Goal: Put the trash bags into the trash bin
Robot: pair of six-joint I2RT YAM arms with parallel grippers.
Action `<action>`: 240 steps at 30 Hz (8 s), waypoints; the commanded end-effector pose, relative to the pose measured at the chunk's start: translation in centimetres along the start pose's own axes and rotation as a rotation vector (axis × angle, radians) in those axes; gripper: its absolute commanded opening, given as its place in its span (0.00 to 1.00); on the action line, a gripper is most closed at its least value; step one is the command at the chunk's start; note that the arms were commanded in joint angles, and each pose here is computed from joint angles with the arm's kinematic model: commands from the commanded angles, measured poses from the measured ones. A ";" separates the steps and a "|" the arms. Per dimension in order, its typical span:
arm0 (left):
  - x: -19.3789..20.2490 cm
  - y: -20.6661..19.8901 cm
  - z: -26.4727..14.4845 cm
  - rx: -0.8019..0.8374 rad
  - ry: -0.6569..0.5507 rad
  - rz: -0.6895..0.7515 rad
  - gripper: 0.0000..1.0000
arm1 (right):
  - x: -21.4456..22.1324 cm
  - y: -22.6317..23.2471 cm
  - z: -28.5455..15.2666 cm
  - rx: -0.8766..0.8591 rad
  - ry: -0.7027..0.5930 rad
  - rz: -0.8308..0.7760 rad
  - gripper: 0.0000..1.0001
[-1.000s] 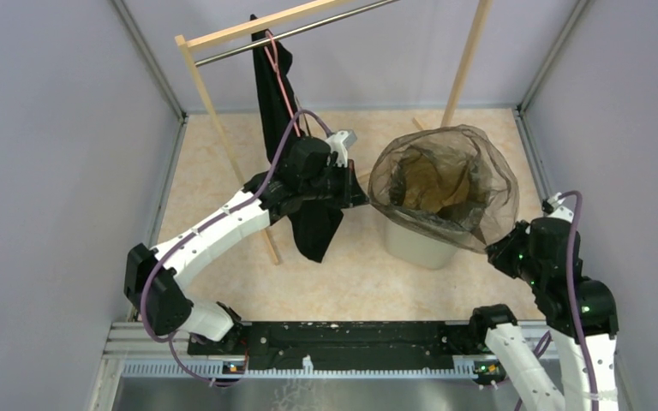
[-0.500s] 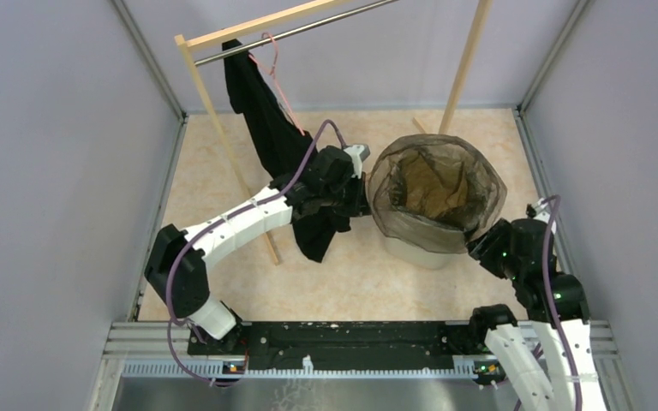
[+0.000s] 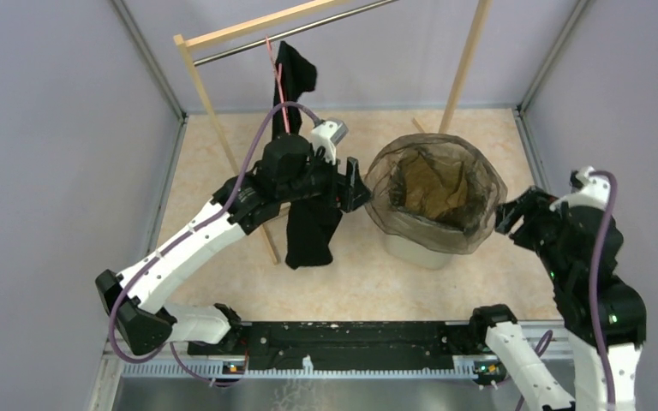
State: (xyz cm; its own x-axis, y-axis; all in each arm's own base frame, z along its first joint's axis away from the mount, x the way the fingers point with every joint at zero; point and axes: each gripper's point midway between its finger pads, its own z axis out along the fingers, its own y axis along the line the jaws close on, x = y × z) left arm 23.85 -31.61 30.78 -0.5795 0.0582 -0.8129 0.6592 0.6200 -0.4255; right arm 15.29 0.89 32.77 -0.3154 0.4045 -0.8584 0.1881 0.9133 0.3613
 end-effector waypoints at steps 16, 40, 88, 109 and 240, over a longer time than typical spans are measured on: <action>-9.1 1.3 6.2 -0.026 -0.127 0.119 0.92 | -7.0 4.3 12.8 -0.033 -0.033 -0.233 0.58; -7.0 5.7 10.5 -0.076 -0.060 0.031 0.44 | -8.0 3.5 15.5 -0.039 -0.026 -0.195 0.14; -0.2 8.8 16.0 -0.096 0.085 -0.114 0.04 | 3.1 -2.5 22.4 0.023 0.258 0.035 0.14; 2.8 7.0 15.2 -0.083 0.152 -0.127 0.05 | 7.5 -5.3 23.4 0.073 0.239 0.017 0.19; 5.4 9.4 12.9 -0.278 0.201 0.007 0.00 | 24.5 7.9 18.6 -0.266 0.840 -0.583 0.34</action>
State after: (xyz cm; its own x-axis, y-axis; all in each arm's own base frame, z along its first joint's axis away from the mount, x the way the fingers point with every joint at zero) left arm 32.58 -35.15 16.86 -0.6959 0.1973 -0.6905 0.5106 0.8121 -0.2825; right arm 24.21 15.03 6.33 -0.8988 -0.3288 -0.2899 -0.3659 0.9269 0.0830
